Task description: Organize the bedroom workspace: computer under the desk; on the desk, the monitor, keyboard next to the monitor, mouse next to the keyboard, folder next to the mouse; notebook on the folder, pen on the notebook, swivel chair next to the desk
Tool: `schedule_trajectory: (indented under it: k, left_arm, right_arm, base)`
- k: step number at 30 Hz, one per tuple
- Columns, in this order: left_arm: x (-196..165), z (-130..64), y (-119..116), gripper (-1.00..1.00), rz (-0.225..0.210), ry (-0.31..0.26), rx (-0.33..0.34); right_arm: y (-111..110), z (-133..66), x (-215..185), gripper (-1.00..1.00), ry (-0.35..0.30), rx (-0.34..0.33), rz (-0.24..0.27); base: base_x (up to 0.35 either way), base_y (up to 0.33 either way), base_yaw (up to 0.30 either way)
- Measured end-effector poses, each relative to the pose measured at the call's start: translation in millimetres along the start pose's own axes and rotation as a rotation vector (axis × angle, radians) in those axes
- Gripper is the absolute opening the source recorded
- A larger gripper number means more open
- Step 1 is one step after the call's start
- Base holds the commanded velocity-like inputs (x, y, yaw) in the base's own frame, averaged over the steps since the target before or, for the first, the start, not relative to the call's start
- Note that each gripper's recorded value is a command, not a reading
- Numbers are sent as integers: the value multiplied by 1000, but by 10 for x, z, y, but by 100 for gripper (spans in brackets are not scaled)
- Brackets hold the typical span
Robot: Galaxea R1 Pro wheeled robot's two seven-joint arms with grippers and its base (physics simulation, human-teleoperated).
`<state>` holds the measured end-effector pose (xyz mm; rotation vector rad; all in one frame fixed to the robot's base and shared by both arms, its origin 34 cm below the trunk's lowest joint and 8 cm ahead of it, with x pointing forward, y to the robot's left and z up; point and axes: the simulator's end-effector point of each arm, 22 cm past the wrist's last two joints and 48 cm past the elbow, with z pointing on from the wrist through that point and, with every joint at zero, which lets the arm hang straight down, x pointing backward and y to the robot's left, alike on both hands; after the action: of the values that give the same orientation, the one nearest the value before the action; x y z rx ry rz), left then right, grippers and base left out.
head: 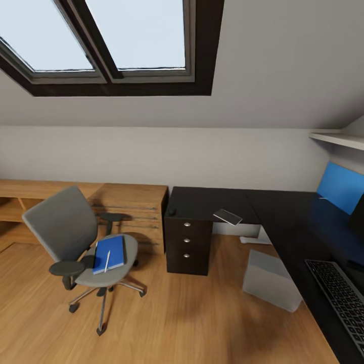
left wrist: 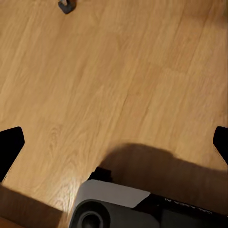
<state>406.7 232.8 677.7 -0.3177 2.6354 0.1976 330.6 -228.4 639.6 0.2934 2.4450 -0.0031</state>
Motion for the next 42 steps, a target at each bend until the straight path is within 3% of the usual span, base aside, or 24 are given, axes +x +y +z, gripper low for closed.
schedule_trajectory:
  k: [2, 5, 7, 9, 10, 11, 12, 13, 14, 15, 16, 17, 20, 23, 42]
  left_arm:
    - [-27, -2, -5, 100, -1, -12, 1]
    - [-307, -78, -167, 100, -53, -99, 43]
    - [-636, -234, -380, 100, -82, -159, 114]
    - [-934, -456, -600, 100, -77, -181, 201]
    - [-1284, -747, -827, 100, -83, -203, 289]
    - [-1507, -959, -976, 100, -100, -232, 344]
    - [-1579, -1026, -1012, 100, -103, -238, 360]
    - [-1783, -1230, -1138, 100, -104, -243, 400]
    - [-1867, -1329, -1208, 100, -110, -244, 420]
    - [-2037, -1479, -1296, 100, -132, -244, 447]
    - [-2169, -1548, -1286, 100, -158, -249, 454]
    - [-2169, -1491, -1243, 100, -172, -229, 437]
    - [-2089, -1285, -1083, 100, -144, -220, 365]
    - [-2084, -1260, -1060, 100, -133, -225, 352]
    - [-2032, -1243, -1090, 100, -125, -215, 348]
  right_arm:
    - [-47, 40, -120, 100, -27, 6, 3]
    - [41, 176, -677, 100, -146, -16, 19]
    - [114, 270, -1159, 100, -223, -10, 40]
    - [207, 411, -1812, 100, -265, 16, 64]
    - [304, 505, -2234, 100, -187, 30, 59]
    - [523, 559, -3069, 100, -252, 2, 58]
    - [568, 563, -3239, 100, -255, -2, 57]
    - [629, 589, -3444, 100, -194, 4, 44]
    - [702, 586, -3727, 100, -185, -1, 38]
    - [791, 571, -3980, 100, -124, -8, 40]
    - [881, 521, -4268, 100, -122, -20, 50]
    - [953, 431, -4523, 100, -134, -36, 63]
    - [968, 340, -4710, 100, -164, -48, 69]
    - [969, 338, -4706, 100, -164, -49, 68]
    - [942, 330, -4604, 100, -164, -45, 63]
  base:
    - [324, 0, 0]
    - [324, 0, 0]
    - [325, 0, 0]
    - [327, 0, 0]
    - [328, 0, 0]
    - [328, 0, 0]
    - [328, 0, 0]
    - [328, 0, 0]
    - [328, 0, 0]
    - [328, 0, 0]
    - [328, 0, 0]
    - [328, 0, 0]
    - [329, 0, 0]
    - [329, 0, 0]
    - [286, 60, 0]
